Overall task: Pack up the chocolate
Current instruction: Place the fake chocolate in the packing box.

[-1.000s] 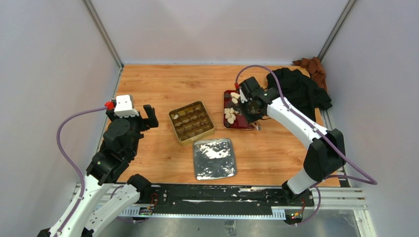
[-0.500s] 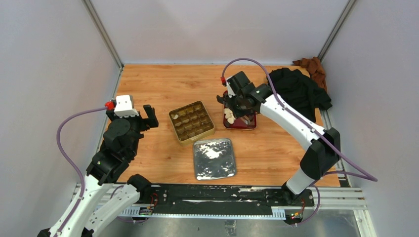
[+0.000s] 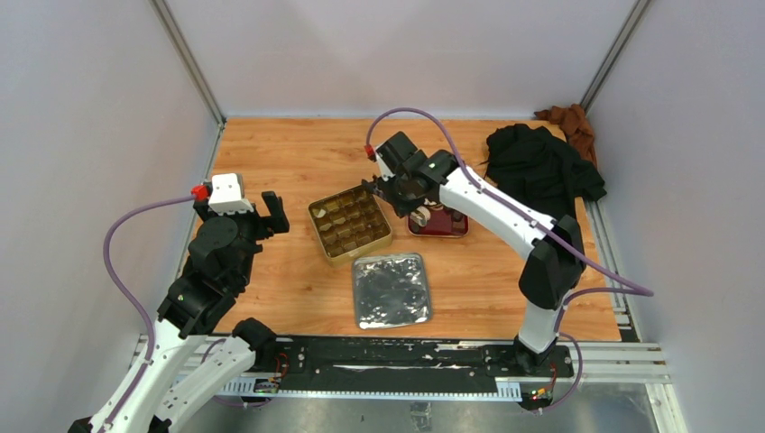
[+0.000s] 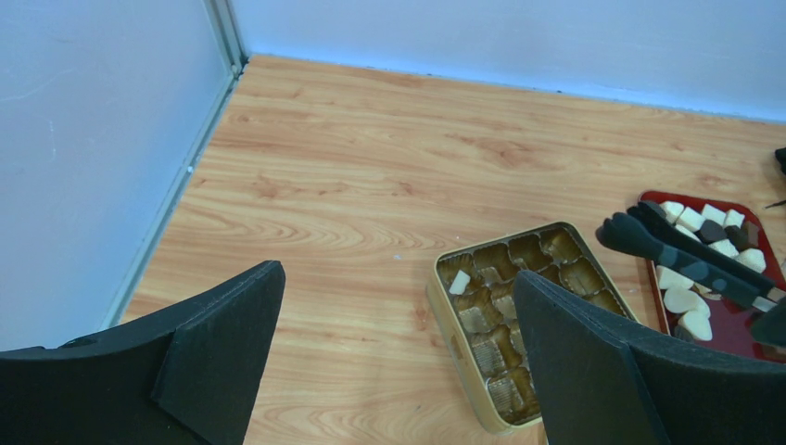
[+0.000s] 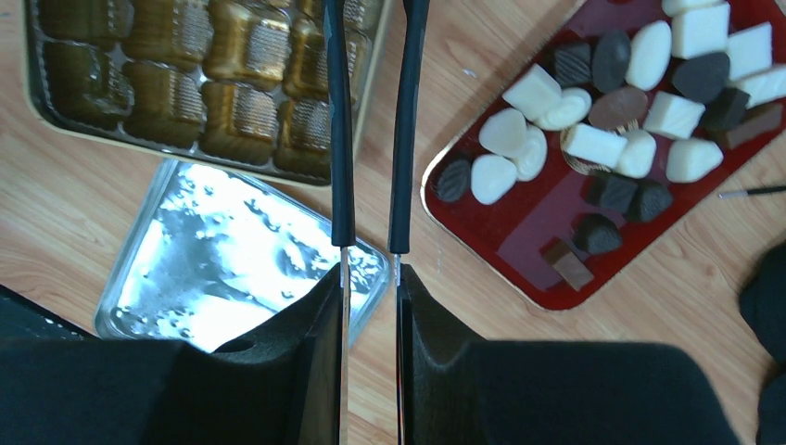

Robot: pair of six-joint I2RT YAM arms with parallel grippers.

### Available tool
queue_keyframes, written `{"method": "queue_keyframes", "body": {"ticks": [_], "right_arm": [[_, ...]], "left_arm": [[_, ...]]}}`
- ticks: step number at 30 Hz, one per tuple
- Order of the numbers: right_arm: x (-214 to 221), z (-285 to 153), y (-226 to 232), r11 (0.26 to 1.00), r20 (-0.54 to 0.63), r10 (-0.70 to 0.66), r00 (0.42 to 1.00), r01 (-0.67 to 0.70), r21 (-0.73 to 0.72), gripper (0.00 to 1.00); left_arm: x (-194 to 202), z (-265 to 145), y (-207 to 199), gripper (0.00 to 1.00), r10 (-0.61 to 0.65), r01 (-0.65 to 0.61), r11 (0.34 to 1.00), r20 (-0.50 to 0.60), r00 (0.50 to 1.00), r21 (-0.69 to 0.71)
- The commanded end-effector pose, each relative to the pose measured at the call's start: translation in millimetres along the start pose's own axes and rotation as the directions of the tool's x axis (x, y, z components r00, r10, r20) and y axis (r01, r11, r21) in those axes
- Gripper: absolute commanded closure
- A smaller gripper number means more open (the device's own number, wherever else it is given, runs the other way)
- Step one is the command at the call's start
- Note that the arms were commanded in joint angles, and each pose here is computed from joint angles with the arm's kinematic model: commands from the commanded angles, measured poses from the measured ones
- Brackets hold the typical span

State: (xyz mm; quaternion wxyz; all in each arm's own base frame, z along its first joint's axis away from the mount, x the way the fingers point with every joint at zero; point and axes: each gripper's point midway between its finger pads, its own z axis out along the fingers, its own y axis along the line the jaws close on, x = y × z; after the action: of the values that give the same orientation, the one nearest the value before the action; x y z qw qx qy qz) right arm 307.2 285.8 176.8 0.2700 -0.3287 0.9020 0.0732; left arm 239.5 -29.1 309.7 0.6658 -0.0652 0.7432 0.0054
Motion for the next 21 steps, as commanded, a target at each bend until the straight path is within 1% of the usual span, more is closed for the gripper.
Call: {"method": "queue_keyframes", "body": {"ticks": [1, 12, 21], "right_arm": [[-14, 2, 22, 0.998, 0.017, -0.051, 0.999, 0.052, -0.039, 0.83], [-34, 20, 59, 0.989, 0.032, -0.109, 0.994, 0.111, -0.096, 0.83], [-40, 38, 79, 0.982, 0.024, -0.138, 0.990, 0.140, -0.130, 0.83]], "left_arm": [[-2, 0, 4, 0.00, -0.014, 0.014, 1.000, 0.019, 1.000, -0.017], [-3, -1, 4, 0.00, -0.016, 0.016, 1.000, 0.022, 1.000, -0.015], [-2, -1, 4, 0.00, -0.015, 0.016, 1.000, 0.021, 1.000, -0.015]]}}
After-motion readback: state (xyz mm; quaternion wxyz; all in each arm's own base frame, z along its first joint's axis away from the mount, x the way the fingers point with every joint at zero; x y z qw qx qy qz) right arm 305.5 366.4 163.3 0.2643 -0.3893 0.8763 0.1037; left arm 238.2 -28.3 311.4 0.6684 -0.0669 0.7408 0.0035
